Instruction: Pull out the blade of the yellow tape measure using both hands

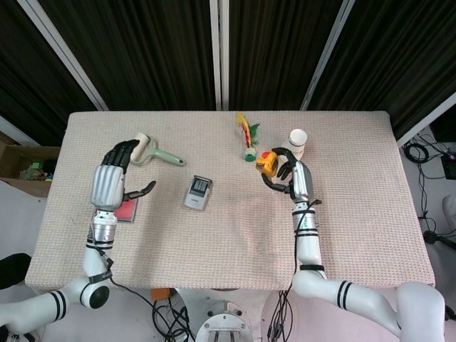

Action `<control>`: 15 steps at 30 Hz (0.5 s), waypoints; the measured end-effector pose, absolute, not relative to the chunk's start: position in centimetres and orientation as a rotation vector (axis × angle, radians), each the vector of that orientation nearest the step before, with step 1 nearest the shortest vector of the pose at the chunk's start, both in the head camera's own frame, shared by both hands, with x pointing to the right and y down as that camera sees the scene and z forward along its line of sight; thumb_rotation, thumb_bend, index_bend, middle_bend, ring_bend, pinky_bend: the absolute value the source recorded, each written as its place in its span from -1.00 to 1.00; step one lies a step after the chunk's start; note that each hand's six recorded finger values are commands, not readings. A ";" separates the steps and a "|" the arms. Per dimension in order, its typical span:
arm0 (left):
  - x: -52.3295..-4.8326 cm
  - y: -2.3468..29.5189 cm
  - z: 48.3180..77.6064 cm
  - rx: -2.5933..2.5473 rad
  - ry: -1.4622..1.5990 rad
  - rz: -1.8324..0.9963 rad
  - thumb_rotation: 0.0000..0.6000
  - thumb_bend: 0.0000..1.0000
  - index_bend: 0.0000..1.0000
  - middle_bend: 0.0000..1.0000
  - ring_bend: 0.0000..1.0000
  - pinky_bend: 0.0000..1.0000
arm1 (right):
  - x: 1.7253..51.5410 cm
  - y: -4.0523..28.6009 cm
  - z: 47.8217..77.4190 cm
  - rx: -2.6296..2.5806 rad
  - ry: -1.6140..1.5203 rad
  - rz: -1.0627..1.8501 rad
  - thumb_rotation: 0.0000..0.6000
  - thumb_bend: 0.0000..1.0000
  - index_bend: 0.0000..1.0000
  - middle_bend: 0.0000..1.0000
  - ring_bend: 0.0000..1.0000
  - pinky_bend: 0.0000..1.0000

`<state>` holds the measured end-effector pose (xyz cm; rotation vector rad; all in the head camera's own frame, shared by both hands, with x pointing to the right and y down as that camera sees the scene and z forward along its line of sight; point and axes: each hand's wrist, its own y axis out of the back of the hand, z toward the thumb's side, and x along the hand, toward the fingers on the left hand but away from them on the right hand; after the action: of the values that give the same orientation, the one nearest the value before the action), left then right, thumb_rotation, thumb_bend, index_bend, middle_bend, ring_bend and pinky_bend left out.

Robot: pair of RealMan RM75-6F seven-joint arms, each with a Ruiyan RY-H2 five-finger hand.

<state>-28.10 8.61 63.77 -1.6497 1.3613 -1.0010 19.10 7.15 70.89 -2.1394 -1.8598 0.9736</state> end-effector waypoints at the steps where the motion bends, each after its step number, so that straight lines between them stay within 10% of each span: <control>1: -27.9 8.4 63.6 -1.647 1.362 -0.992 0.63 -0.67 -0.71 -0.71 -0.76 -0.53 | 18.7 7.3 71.2 -2.148 -1.875 0.975 1.00 -0.35 0.66 0.39 0.20 0.34; 5: -26.7 7.5 62.8 -1.646 1.353 -0.959 0.95 -0.66 -0.70 -0.67 -0.76 -0.51 | 16.7 7.2 71.9 -2.192 -1.937 0.955 1.00 -0.35 0.66 0.38 0.21 0.34; 15: -20.8 5.4 62.2 -1.685 1.235 -0.906 0.98 -0.64 -0.59 -0.58 -0.64 -0.37 | 12.6 7.1 71.9 -2.274 -1.936 0.877 1.00 -0.35 0.66 0.38 0.20 0.34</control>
<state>-20.78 5.38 62.18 -1.6851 1.2355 -0.9064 12.61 7.10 71.95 -2.2743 -1.9357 0.8769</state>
